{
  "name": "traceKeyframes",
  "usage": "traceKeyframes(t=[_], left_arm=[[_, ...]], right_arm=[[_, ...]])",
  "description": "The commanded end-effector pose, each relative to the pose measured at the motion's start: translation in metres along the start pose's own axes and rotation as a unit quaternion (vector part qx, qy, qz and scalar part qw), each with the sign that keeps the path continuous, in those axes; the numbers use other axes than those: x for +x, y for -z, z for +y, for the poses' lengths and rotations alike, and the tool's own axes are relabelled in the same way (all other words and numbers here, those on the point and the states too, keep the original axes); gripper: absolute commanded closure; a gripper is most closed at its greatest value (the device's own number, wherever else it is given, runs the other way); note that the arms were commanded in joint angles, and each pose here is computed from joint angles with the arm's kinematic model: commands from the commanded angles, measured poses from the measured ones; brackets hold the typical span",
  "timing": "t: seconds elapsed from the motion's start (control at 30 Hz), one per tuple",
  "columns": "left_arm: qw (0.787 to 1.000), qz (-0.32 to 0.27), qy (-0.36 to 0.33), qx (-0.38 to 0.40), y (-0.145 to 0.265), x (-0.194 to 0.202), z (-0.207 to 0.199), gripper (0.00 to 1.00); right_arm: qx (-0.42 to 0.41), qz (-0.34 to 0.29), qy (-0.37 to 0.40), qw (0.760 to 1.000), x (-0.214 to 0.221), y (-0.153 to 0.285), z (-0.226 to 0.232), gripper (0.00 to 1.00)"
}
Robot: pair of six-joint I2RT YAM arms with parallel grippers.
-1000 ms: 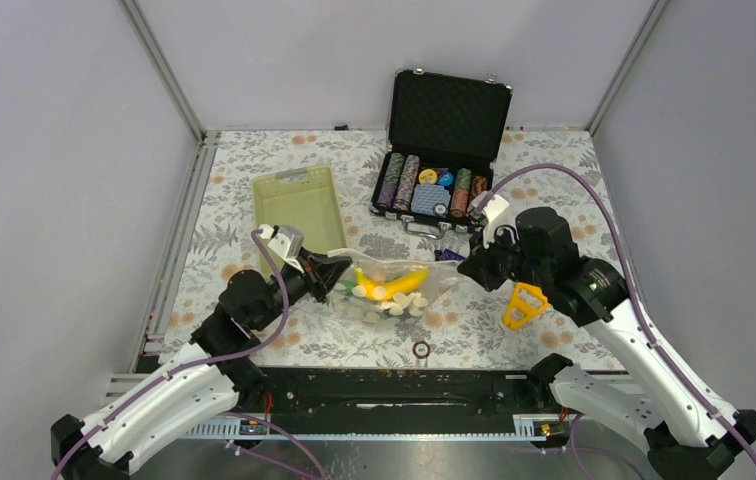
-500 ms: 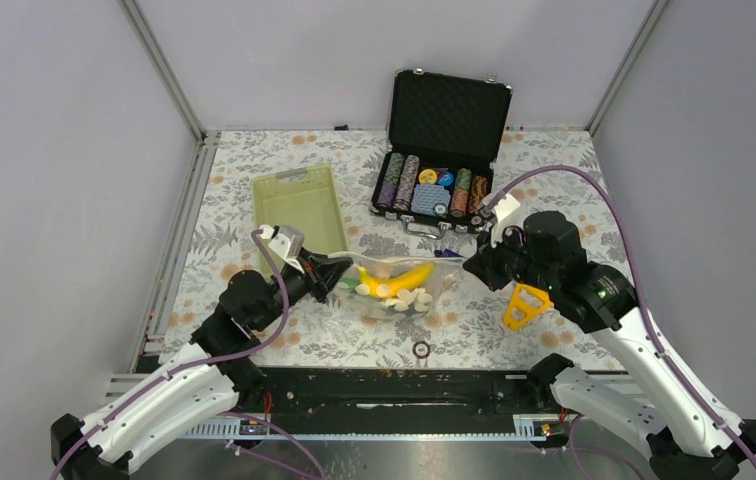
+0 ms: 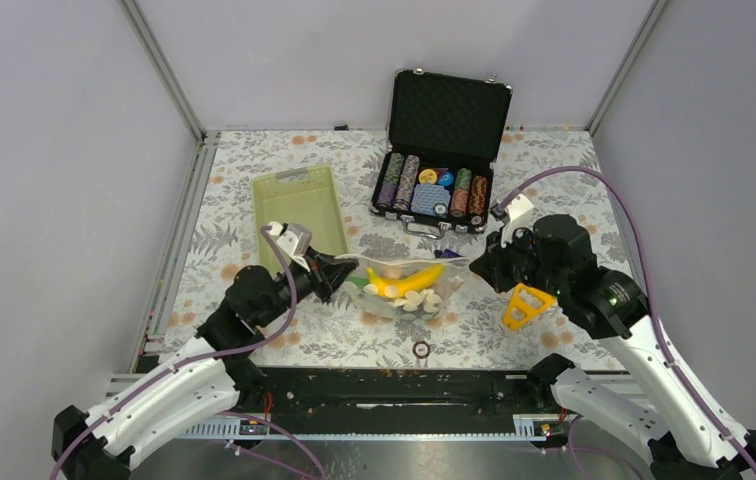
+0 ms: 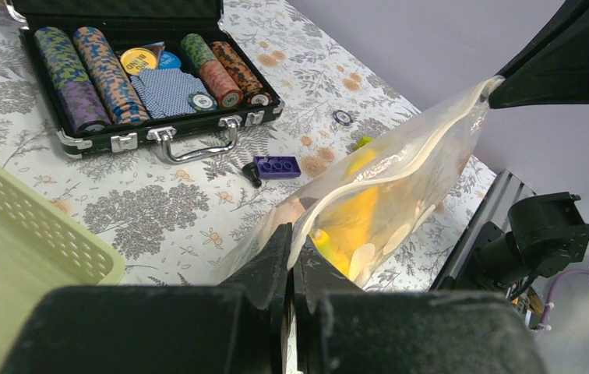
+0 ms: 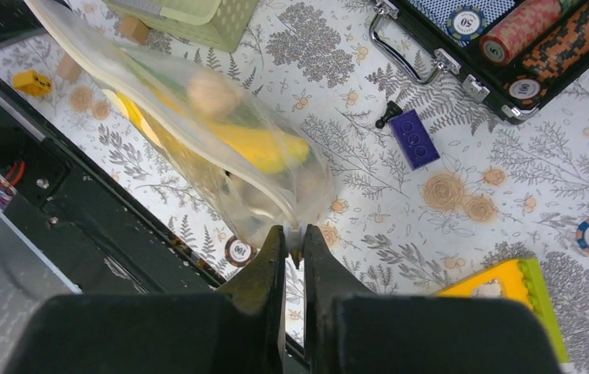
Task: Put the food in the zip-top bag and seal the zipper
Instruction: Zip the zipper food storage bag at the center of the board, then place the zipper food storage bag at the center of the board.
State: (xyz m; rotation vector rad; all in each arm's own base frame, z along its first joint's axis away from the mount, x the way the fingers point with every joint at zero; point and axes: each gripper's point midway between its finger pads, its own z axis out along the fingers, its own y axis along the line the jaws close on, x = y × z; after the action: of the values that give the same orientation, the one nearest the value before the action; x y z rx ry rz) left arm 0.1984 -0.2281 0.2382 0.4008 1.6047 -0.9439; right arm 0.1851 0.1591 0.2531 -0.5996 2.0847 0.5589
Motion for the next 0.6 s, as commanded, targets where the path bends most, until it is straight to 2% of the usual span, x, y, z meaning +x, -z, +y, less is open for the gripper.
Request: traceKeyframes(t=[0.0, 0.1, 0.23, 0.3, 0.43, 0.57], left_arm=[[0.997, -0.059, -0.001, 0.055, -0.007, -0.042, -0.024, 1.00], [0.994, -0.052, 0.015, 0.099, -0.013, -0.045, -0.041, 1.00], [0.989, -0.040, 0.036, 0.137, -0.022, -0.045, -0.056, 1.00], [0.987, -0.036, 0.044, 0.152, -0.027, -0.045, -0.061, 1.00], [0.984, -0.035, 0.061, 0.166, -0.034, -0.045, -0.066, 1.00], [0.983, -0.020, 0.097, 0.156, -0.048, -0.043, -0.064, 1.00]], right_arm=[[0.008, -0.042, -0.047, 0.998, -0.031, 0.015, 0.003, 1.00], [0.032, -0.042, -0.080, 0.995, -0.032, 0.022, -0.003, 1.00], [0.166, -0.007, -0.121, 0.979, -0.016, 0.035, -0.043, 1.00], [0.204, 0.009, -0.118, 0.972, -0.007, 0.040, -0.056, 1.00], [0.229, 0.020, -0.104, 0.968, 0.002, 0.047, -0.065, 0.99], [0.263, 0.040, -0.085, 0.960, 0.015, 0.051, -0.078, 0.99]])
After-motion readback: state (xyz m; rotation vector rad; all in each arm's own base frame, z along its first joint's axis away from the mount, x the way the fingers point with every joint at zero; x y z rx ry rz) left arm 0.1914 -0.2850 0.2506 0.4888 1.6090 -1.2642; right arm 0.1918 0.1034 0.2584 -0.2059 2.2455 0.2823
